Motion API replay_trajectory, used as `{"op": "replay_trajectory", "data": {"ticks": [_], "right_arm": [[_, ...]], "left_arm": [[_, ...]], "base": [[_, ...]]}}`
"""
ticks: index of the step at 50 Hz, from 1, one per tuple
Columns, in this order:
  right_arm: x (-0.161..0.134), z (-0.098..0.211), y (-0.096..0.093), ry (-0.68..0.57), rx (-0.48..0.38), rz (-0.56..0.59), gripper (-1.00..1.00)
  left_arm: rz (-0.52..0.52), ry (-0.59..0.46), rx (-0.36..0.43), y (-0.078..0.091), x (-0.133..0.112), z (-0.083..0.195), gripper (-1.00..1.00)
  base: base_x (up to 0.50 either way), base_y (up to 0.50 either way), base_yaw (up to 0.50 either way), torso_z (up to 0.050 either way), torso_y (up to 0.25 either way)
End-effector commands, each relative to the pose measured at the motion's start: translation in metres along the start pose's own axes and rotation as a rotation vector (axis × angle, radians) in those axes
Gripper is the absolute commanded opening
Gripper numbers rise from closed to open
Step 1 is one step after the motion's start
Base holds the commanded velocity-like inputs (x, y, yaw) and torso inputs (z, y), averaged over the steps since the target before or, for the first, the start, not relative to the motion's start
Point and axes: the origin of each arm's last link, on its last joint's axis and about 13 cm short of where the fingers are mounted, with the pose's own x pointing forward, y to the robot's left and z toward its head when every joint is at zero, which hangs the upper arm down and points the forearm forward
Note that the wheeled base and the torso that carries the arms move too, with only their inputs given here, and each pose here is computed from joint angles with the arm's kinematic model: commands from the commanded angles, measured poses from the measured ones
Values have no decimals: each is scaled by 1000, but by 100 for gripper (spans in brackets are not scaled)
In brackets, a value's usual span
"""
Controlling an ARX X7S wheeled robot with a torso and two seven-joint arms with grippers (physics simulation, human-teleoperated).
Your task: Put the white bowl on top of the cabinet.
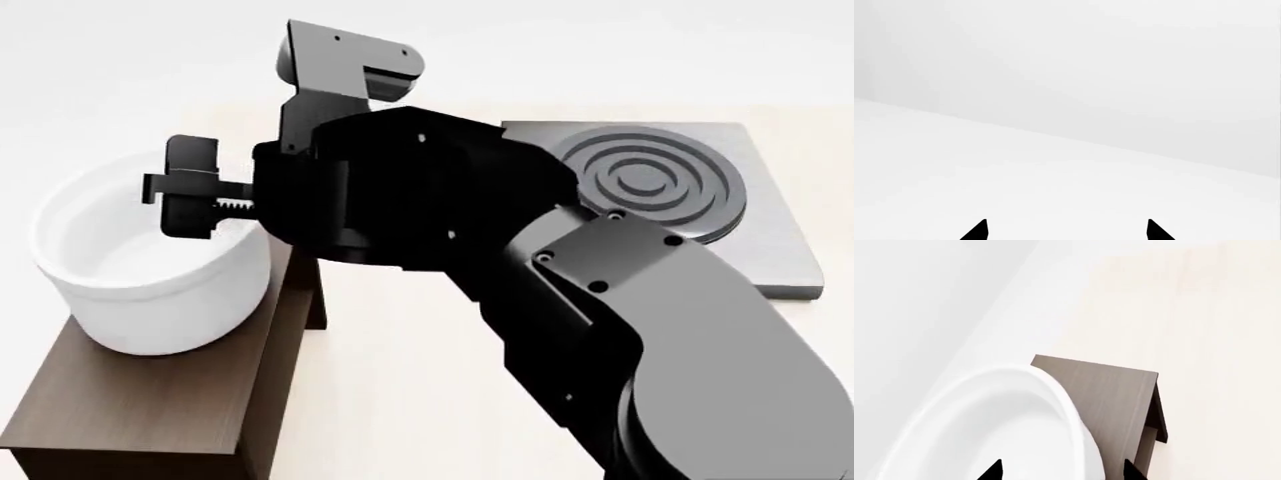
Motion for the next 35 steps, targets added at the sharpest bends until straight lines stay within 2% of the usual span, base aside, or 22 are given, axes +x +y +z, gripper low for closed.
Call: {"op": "replay_trajectory", "data": {"ticks": [1, 18, 27, 35], "right_arm": [[-2, 4, 3, -19, -13, 16, 100], [-8, 14, 4, -55, -40, -7, 100], [-23, 18, 11, -101, -72, -15, 100], [-36, 26, 9, -151, -77, -35, 100]], "left_arm": [[0, 1, -2, 0, 0, 0, 100], [-2, 3, -1, 0, 0, 0, 100], [-3, 3, -2, -1, 0, -1, 100], [-5, 2, -1, -2, -1, -1, 100]], "base": [[0, 0, 0, 0, 0], [0, 0, 0, 0, 0], [0, 0, 0, 0, 0], [0, 0, 0, 0, 0]]}}
